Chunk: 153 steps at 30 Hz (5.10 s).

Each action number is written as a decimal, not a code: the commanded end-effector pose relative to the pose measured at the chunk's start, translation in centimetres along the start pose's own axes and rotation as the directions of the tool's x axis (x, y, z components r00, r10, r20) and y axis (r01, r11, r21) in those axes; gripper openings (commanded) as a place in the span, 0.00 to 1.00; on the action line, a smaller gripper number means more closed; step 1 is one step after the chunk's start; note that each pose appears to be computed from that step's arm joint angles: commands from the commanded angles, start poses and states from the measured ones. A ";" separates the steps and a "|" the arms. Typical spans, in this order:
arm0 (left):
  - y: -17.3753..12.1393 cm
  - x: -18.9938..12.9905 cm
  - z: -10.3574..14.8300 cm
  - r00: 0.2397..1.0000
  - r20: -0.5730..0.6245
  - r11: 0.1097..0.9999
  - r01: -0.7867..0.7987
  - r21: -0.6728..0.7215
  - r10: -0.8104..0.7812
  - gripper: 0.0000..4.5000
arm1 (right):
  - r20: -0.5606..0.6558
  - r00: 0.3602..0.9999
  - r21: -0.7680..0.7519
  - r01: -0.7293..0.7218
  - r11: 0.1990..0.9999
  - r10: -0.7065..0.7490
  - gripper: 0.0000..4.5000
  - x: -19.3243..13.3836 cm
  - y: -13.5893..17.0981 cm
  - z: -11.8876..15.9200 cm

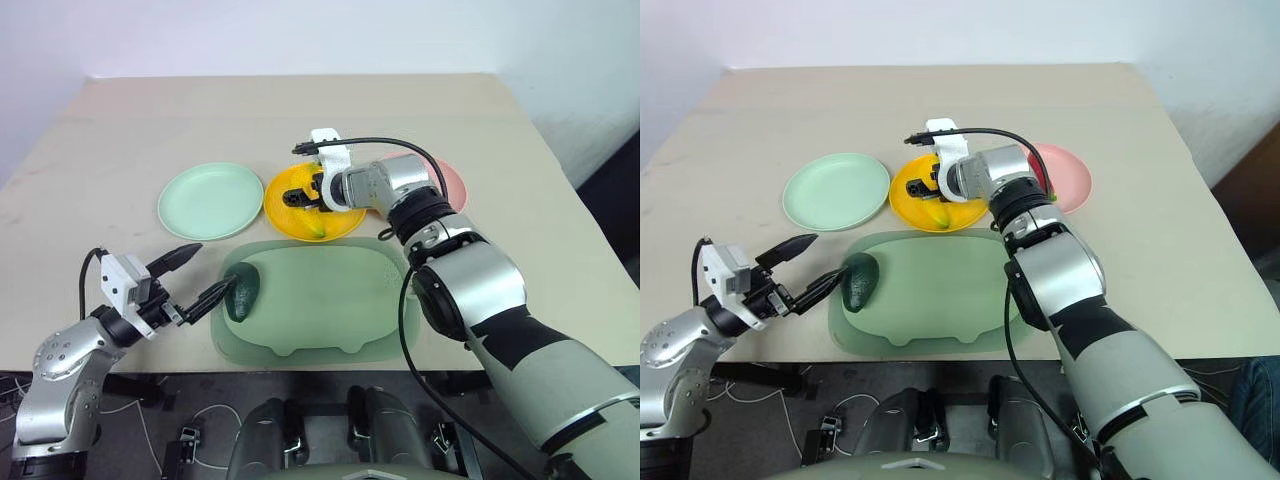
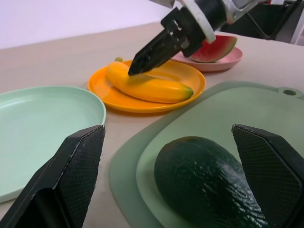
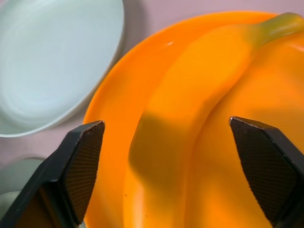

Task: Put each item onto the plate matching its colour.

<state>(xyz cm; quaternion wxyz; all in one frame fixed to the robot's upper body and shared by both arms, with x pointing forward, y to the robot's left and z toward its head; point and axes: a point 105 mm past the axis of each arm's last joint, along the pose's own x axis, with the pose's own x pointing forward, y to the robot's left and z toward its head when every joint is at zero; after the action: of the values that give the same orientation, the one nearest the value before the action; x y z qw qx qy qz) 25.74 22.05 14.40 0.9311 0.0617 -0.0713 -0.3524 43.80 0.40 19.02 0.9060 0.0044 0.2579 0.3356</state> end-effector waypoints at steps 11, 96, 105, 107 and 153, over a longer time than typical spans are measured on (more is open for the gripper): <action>0.1 -0.9 0.6 0.999 0.037 1.000 -0.015 0.010 0.015 1.00 | 0.465 0.843 -0.254 -0.167 0.953 0.272 0.99 -12.0 3.2 2.0; -2.7 6.3 -1.0 0.958 -0.242 0.980 0.122 -0.157 -0.157 0.71 | 0.280 0.835 -0.546 -0.267 0.794 0.473 1.00 -16.8 4.2 -10.9; 6.0 6.6 2.2 0.964 -0.126 0.971 -0.225 0.083 0.234 0.71 | 0.292 0.838 -0.544 -0.251 0.801 0.461 1.00 -16.8 3.5 -11.0; 7.1 7.4 2.2 0.953 -0.106 0.958 -0.277 0.071 0.284 0.71 | 0.295 0.837 -0.546 -0.248 0.800 0.461 1.00 -16.6 3.5 -10.8; 4.8 2.7 4.2 0.986 0.044 0.986 -0.161 0.032 0.160 0.99 | 0.448 0.823 -0.427 -0.148 0.892 0.350 1.00 -17.7 1.1 -9.0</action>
<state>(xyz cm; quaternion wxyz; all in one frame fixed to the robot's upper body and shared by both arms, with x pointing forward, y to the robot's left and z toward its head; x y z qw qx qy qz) 30.97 23.08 17.80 0.9587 0.0598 -0.0687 -0.2696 28.04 -11.09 18.48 0.8753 -0.0427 -0.0340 0.4805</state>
